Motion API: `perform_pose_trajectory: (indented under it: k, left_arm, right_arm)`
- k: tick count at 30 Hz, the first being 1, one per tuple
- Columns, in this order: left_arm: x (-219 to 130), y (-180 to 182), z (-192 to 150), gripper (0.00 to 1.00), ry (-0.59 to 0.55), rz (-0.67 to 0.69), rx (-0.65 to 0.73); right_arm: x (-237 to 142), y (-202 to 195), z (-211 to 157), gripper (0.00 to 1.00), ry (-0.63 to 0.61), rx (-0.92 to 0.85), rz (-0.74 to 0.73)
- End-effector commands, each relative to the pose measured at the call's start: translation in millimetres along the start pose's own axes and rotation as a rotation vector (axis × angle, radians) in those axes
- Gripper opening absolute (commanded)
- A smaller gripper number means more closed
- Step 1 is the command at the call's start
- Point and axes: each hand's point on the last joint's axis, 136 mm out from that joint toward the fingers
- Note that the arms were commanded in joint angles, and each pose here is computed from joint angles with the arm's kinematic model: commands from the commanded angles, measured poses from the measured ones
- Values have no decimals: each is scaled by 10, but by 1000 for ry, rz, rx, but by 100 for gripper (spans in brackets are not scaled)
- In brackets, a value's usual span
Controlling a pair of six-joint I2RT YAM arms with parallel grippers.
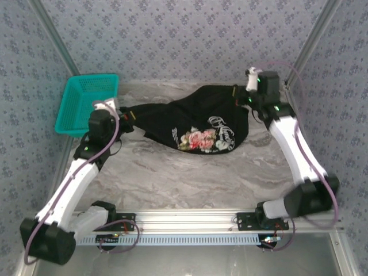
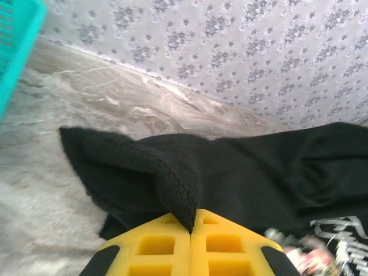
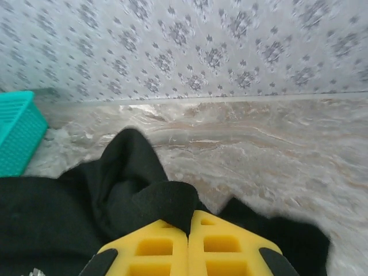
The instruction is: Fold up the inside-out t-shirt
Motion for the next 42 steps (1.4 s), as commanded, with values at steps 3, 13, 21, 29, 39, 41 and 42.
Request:
perform_pose_trajectory:
  k: [3, 13, 21, 29, 39, 41, 42]
  left_arm:
    - [-310, 1147, -873, 7, 189, 364, -20]
    - [-311, 1065, -989, 76, 207, 350, 9]
    - [515, -612, -1678, 83, 458, -103, 430]
    - [1323, -1139, -2581, 77, 660, -123, 800]
    - [1976, -1232, -3068, 54, 761, -96, 879]
    - [2055, -1278, -3113, 36, 769, -99, 875]
    - [2067, -1301, -3118, 27, 775, -104, 871]
  right_arm:
    - [-368, 22, -1579, 2, 290, 146, -47]
    - [-414, 93, -2415, 4, 403, 259, -47]
    - [-300, -23, -2208, 3, 385, 217, -88]
    - [-249, -52, -2114, 3, 372, 206, -81]
    - [-230, -70, -2129, 2, 371, 213, -64]
    - [-230, -84, -2124, 2, 369, 212, -68]
    - [-235, -98, -2112, 2, 367, 211, -73]
Point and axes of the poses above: each hand's point on the last joint's axis, 136 mm out from that joint toward the fingers, its own x axis out along the fingers, its own y axis along the line the jaws close on, z = x × y, and after that the axes turned 13 degrees about -x, right-handed
